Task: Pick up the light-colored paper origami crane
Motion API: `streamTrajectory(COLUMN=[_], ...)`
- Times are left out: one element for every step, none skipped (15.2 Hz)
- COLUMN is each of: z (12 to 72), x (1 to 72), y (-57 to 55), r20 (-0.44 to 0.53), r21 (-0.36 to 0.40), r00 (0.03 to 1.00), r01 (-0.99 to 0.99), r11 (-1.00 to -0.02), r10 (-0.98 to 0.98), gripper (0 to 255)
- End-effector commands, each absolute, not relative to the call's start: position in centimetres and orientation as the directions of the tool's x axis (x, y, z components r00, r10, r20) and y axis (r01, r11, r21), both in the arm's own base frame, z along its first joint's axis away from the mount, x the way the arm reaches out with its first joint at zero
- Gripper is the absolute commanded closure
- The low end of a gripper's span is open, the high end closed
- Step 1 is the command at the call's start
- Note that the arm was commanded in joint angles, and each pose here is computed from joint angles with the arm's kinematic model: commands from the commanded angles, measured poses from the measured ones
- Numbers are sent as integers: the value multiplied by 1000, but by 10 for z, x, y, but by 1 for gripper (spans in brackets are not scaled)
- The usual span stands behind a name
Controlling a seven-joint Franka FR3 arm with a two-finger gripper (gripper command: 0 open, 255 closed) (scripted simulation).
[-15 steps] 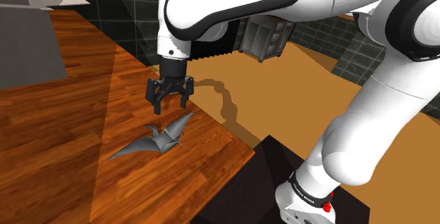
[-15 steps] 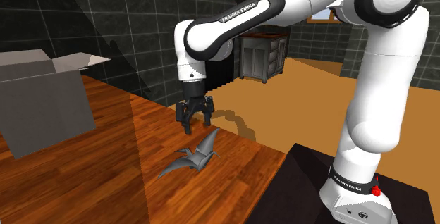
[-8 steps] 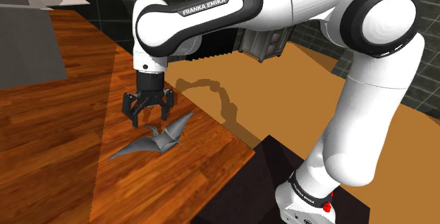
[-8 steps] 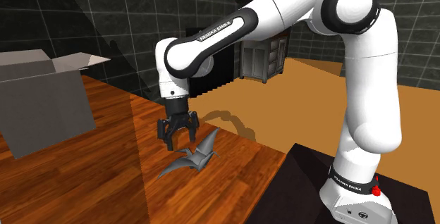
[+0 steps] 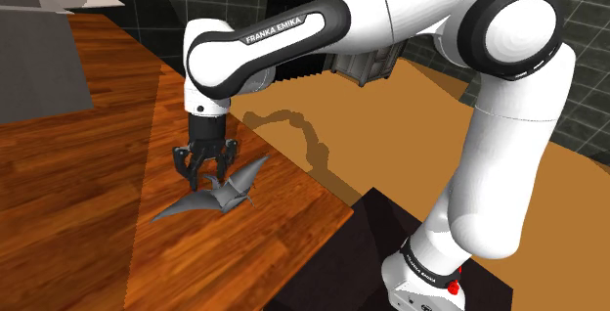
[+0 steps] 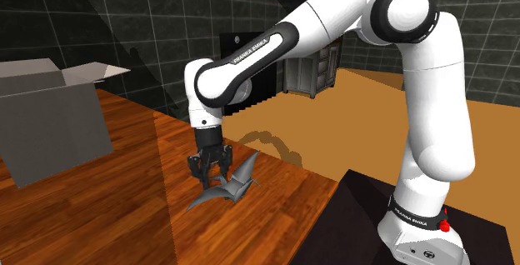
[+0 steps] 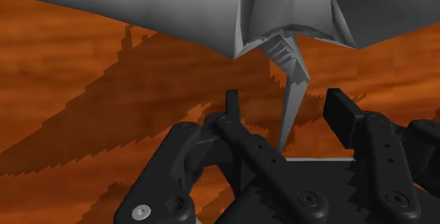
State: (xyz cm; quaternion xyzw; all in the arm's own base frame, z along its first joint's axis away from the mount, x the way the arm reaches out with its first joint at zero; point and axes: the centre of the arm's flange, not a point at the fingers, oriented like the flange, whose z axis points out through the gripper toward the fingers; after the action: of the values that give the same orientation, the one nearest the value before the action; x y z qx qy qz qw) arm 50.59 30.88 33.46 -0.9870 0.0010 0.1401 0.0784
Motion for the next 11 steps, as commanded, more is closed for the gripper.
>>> streamTrajectory(z=[333,333,334,334,334,334,334,334,334,339,344], x=[506,506,506,506,506,506,506,506,505,505,505], y=[309,309,309,309,309,309,309,309,309,309,309], r20=[-276,-276,-276,-276,-276,-276,-276,-276,-276,-276,-276], r21=[-155,-155,-155,-155,-155,-155,-155,-155,-155,-155,-155], r00=[961,961,961,961,961,961,961,961,961,961,961], r01=[-24,-24,-24,-24,-24,-24,-24,-24,-24,-24,-24], r11=[-988,-988,-988,-988,-988,-988,-988,-988,-988,-988,-988], r10=[20,20,20,20,20,20,20,20,20,20,20], gripper=[255,255,255,255,255,255,255,255,255,255,255])
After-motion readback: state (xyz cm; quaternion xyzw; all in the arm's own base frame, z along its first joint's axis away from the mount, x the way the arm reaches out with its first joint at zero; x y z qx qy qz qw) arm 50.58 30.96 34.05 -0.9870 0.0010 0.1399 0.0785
